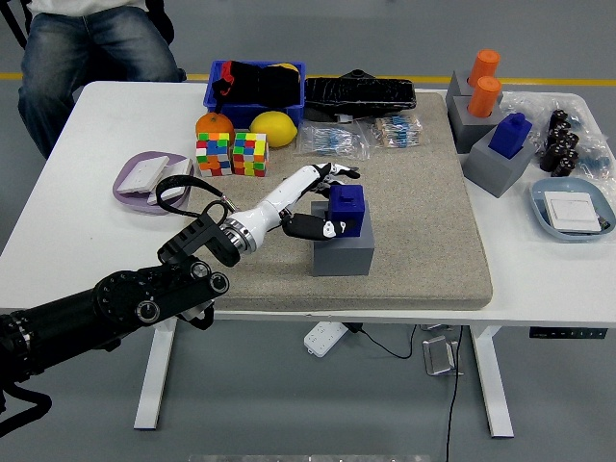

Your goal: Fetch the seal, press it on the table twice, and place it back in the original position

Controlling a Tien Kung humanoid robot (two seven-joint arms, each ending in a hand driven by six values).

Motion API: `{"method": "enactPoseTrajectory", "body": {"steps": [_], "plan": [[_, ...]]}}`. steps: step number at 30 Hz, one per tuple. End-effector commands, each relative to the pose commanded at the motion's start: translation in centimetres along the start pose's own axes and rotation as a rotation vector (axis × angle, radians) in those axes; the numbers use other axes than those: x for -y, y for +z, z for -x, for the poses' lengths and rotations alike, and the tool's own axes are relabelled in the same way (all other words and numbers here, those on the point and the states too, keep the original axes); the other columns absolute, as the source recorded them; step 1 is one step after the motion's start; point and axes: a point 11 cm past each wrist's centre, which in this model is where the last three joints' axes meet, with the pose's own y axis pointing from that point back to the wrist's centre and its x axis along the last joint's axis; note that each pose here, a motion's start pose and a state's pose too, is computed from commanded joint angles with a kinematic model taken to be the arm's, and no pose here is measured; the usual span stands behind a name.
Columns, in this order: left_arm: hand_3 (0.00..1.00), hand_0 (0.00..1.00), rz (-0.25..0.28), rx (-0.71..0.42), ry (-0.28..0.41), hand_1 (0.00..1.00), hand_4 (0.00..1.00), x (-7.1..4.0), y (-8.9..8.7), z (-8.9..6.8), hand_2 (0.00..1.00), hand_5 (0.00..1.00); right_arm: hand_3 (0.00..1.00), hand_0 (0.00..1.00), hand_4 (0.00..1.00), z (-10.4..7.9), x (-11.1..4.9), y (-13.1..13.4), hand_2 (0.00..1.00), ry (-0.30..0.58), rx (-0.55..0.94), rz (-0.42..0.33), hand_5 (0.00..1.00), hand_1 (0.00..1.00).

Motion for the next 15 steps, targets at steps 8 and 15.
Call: {"method": "enactPoseTrajectory", "body": {"steps": [8, 15], "plan": [[0.793, 0.687, -0.011, -0.002, 0.0, 0.563, 0.662, 0.06, -0.32, -0.15, 0.509, 0.002, 0.785, 0.915, 0.942, -0.04, -0.03, -0.21, 0.782, 0.001, 0.001, -0.005, 0.627, 0.78], [0.812, 0.793, -0.012, -0.015, 0.002, 0.706, 0.708, 0.08, -0.38, -0.25, 0.639, 0.002, 0.786, 0.915, 0.942, -0.06, -0.02, -0.18, 0.783, 0.002, 0.002, -0.004, 0.63, 0.781]]}}
